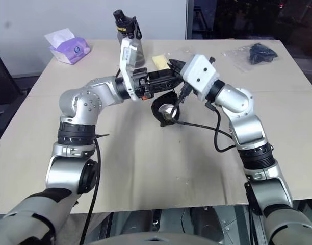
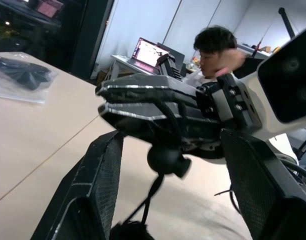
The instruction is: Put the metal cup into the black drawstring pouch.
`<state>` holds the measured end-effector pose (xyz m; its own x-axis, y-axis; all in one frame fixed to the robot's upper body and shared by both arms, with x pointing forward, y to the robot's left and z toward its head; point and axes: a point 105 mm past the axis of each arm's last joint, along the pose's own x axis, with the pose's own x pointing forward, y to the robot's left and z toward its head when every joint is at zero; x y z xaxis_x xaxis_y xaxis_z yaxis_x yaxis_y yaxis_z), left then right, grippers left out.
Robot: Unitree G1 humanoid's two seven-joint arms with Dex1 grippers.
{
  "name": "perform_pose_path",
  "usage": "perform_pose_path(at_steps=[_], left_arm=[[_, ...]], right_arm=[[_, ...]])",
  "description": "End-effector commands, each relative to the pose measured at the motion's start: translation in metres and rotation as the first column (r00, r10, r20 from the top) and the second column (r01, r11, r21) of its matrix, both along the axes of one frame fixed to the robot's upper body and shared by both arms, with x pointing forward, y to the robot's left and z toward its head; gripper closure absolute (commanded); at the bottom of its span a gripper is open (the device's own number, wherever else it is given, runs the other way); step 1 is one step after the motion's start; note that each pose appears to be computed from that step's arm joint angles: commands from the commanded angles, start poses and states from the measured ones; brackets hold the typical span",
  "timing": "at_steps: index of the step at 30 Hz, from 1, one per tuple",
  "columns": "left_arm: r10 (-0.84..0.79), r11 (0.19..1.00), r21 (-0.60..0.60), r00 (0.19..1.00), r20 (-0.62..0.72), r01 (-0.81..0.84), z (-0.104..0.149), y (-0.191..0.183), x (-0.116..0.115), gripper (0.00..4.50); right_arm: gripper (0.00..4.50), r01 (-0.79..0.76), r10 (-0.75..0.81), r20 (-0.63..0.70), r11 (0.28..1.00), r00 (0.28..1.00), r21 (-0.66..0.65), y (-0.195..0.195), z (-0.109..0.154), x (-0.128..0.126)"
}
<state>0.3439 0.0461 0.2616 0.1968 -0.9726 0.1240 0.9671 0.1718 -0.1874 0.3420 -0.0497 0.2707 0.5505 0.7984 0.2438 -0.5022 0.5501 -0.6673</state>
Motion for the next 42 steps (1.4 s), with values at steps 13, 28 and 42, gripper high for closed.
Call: perform_pose_path(at_steps=[13,28,42], left_arm=[[-0.051,0.998,-0.025,0.999,0.017,0.052,0.006,0.001,-0.013,3.13],[-0.048,0.999,0.001,0.999,0.008,0.048,0.000,0.004,-0.013,1.59],[0.102,0.969,0.180,0.941,0.322,-0.167,-0.003,-0.001,0.013,0.56]], right_arm=[[4.50,-0.026,0.025,0.047,1.000,0.999,0.007,0.002,0.014,-0.008],[4.50,-0.026,0.024,0.022,0.996,0.999,0.086,-0.002,0.021,-0.006],[4.50,-0.020,0.019,0.014,0.997,1.000,0.071,-0.003,0.018,-0.005]])
